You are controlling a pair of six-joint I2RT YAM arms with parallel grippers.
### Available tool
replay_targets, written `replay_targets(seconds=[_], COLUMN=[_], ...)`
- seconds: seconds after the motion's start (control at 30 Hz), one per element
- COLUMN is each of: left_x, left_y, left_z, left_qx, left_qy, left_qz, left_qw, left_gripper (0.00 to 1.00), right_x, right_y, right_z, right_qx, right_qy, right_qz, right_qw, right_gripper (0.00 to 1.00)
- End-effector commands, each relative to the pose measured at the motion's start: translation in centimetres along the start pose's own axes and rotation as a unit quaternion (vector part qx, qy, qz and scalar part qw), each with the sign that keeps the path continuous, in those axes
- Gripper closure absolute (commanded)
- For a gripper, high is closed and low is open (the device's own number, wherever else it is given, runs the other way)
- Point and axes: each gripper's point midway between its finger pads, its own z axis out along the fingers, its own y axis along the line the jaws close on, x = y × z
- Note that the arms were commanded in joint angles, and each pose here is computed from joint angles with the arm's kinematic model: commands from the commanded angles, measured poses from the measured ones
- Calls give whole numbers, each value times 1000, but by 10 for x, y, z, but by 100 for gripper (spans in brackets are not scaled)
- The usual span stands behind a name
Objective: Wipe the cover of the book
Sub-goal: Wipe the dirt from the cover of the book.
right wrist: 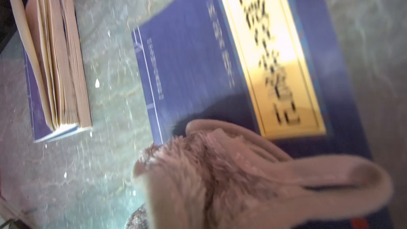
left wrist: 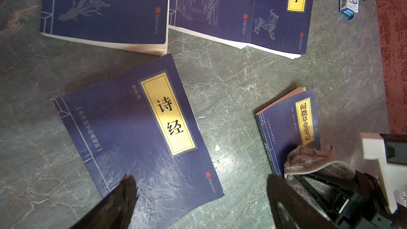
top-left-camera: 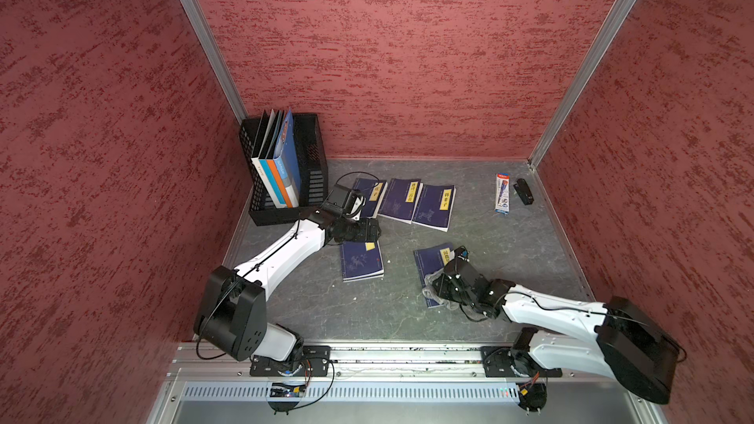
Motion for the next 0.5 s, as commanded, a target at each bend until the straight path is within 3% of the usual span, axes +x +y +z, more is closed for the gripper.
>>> replay_targets(seconds=[0.0, 0.17, 0.47], left_x=[-10, -9, -8], left_y=[-3, -1, -4], left_z=[-2, -1, -5], left_qx=[-2, -4, -1], left_qy=[-12, -10, -9], left_qz=[6, 4, 6], left_qw=[1000, 1000, 1000], left_gripper=[7, 7, 7], right_x=[49, 50, 8], right_y=[-76, -83, -75], right_z=[-9, -11, 10], right_qx=[135, 148, 142], right_qy=[78, 76, 12], right_qz=[21, 15, 26], right_qw=[988, 986, 989], right_gripper=[74, 74, 71])
